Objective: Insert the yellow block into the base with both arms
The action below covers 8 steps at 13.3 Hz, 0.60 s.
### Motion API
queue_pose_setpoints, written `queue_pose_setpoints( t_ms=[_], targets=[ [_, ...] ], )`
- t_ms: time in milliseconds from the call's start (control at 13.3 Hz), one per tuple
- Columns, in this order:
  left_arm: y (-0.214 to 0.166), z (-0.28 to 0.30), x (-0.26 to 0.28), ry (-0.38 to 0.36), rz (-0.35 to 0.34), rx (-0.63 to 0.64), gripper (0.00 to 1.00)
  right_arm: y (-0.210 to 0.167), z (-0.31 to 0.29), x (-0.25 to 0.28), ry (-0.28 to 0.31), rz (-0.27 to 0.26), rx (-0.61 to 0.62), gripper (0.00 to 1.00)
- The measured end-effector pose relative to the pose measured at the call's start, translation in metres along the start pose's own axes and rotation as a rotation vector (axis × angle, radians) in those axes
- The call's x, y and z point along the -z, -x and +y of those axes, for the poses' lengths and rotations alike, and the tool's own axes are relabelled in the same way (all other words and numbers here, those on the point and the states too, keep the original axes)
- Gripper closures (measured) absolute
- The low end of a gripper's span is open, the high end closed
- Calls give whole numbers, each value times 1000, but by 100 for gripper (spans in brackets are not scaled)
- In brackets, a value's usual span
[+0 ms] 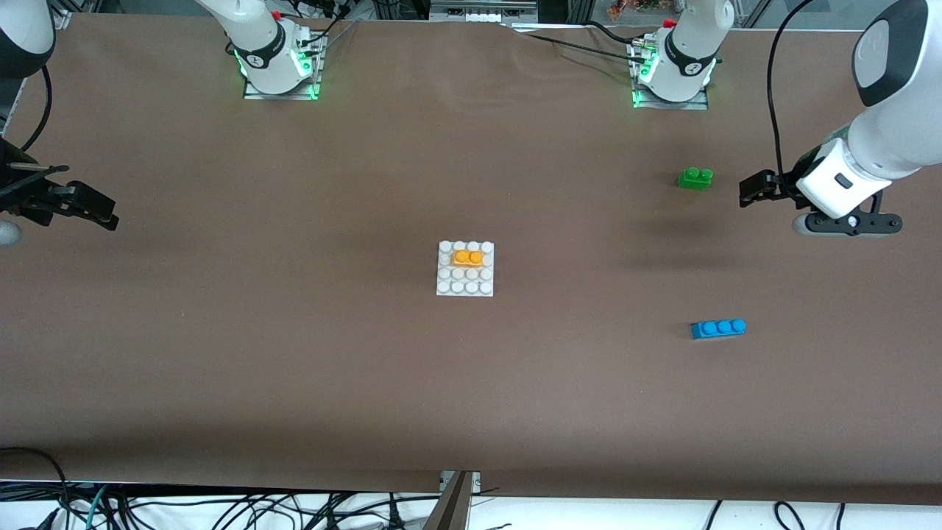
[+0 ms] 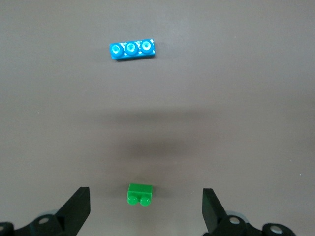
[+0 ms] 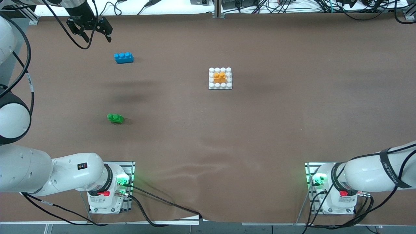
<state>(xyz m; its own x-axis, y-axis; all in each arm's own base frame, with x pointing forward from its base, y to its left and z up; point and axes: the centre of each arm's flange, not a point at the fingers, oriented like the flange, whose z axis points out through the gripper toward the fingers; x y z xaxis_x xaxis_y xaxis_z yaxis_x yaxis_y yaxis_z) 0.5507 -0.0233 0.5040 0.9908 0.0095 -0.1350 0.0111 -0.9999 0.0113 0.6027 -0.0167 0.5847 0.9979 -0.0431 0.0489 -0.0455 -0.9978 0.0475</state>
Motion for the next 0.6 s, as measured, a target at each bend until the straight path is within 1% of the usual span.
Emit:
queue_pose_setpoints(
  t_ms=[375, 599],
  targets=[
    [-5, 2, 5, 2, 53, -3, 0, 0, 0, 0, 0, 0, 0, 0],
    [-6, 2, 5, 3, 62, -4, 0, 0, 0, 0, 0, 0, 0, 0]
  ],
)
